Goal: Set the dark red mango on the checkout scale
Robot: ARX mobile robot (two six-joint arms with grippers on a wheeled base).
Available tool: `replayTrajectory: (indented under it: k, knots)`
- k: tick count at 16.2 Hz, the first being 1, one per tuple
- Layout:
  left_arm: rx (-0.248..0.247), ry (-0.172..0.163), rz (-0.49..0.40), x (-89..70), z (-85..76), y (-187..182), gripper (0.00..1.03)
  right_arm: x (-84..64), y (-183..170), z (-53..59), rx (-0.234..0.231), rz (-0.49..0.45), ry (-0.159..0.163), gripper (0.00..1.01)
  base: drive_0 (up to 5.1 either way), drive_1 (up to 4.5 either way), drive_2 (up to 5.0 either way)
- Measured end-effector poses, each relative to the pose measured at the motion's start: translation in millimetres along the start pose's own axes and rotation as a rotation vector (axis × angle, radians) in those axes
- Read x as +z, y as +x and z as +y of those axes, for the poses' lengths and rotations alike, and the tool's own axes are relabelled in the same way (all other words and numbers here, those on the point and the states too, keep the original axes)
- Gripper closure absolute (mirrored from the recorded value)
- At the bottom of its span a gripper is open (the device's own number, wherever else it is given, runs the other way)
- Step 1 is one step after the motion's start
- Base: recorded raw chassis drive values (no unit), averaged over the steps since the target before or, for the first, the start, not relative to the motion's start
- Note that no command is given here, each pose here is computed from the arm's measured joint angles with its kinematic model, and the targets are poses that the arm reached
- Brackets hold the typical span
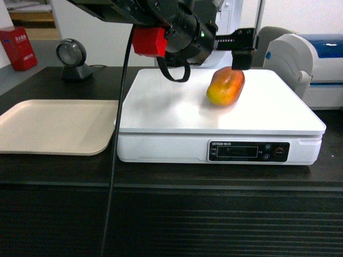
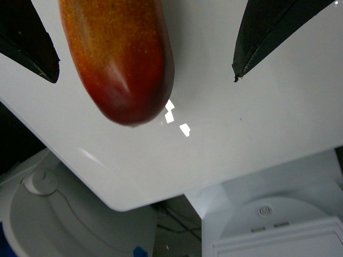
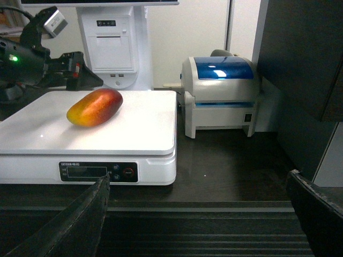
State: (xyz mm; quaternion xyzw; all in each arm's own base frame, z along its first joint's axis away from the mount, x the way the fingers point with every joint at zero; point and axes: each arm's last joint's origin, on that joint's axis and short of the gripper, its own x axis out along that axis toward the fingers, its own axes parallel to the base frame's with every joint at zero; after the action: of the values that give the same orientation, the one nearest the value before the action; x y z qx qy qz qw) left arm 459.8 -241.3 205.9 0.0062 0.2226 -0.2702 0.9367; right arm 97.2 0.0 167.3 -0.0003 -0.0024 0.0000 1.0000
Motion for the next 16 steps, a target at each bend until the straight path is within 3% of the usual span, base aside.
replayTrajectory:
  k: [3,6,8,11,13,16]
  knots:
    - [0.009,0.041,-0.063,10.4,3.7,-16.5,0.05,0.0,0.0,0.0,0.0,0.0,0.0,0.03,0.0,0.0,0.0]
    - [-0.031,0.094,-0.13,17.8,8.2,-41.4,0.05,0.0,0.0,0.0,0.0,0.0,0.0,0.03,0.0,0.0,0.0]
    - [-0.055,0.127,-0.205,32.4,19.1,-76.6,0.05,0.0,0.0,0.0,0.0,0.0,0.0,0.03,0.0,0.0,0.0]
    - [-0.064,0.171,-0.229,32.0,42.0,-108.3,0.05,0.0,0.0,0.0,0.0,0.0,0.0,0.03,0.0,0.0,0.0]
    - [-0.044,0.167,-0.212,19.4,63.5,-121.9,0.05,0.0,0.0,0.0,0.0,0.0,0.0,0.03,0.0,0.0,0.0]
    - [0.042,0.152,-0.246,13.3,89.4,-147.2,0.05,0.0,0.0,0.0,0.0,0.0,0.0,0.03,0.0,0.0,0.0]
